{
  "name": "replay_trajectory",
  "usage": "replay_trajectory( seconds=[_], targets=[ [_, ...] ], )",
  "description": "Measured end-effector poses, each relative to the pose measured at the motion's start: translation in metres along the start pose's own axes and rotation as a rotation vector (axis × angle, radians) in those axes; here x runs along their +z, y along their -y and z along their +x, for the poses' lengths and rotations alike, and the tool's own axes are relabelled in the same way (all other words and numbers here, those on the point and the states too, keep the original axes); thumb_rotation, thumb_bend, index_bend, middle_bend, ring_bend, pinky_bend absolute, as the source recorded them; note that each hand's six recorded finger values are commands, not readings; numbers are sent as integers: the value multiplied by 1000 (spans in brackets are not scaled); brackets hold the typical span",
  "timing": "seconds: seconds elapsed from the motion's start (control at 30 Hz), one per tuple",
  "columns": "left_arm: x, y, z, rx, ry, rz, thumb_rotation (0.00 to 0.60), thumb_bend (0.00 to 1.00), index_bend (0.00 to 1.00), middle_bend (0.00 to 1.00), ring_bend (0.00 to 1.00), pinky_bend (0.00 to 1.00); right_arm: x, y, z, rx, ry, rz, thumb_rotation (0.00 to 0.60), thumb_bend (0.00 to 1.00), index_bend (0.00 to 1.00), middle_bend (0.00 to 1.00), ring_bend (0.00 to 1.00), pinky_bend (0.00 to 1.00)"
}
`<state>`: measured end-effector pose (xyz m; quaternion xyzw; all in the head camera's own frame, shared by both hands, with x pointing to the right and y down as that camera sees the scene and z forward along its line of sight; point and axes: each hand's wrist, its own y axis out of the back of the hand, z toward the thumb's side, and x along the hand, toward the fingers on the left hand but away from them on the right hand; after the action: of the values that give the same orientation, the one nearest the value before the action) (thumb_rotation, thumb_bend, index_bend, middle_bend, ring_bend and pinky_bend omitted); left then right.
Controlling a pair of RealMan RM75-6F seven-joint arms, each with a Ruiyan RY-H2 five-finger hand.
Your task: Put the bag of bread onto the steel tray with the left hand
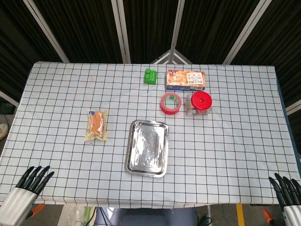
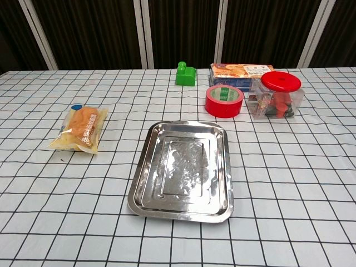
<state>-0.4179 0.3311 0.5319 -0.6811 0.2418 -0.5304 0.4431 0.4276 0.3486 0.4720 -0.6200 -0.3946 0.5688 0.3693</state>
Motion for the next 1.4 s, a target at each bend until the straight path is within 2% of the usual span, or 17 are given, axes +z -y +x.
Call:
replay_trajectory(
  seconds=[0.17,0.23,0.33,0.43,0.57,0.77,0.97,1.1,1.4],
  targets=[
    [5,6,5,-15,8,12,600,40,0,0,0,26,-2,0,-2,9,1,-15,600,297,0,0,0,0],
    [9,5,9,1,22,8,600,40,0,0,0,17,-2,2,-4,19,0,-14,600,298,0,0,0,0],
    [14,4,20,32,48,28,600,40,0,0,0,0,-2,6,-10,39,-3,-11,600,297,0,0,0,0],
    [14,6,39,35,46,74,600,38,0,0,0,0,-1,12,-15,67,-16,-8,600,297,0,0,0,0],
    [7,9,79,-1,-1,151,600,36,0,0,0,0,1,13,-21,94,-44,-25,600,297,0,0,0,0],
    [0,4,143,-30,-45,271,600,36,0,0,0,0,-7,17,-30,118,-17,-39,600,297,0,0,0,0],
    [-6,0,201,-68,-115,286,600,35,0,0,0,0,-17,23,-43,171,12,-74,600,297,0,0,0,0],
    [8,-6,239,-65,-88,306,600,36,0,0,0,0,-23,20,-48,169,37,-89,600,298,0,0,0,0],
    [28,5,296,-95,-1,325,600,35,0,0,0,0,-39,15,-55,162,98,-141,600,297,0,0,0,0]
  ],
)
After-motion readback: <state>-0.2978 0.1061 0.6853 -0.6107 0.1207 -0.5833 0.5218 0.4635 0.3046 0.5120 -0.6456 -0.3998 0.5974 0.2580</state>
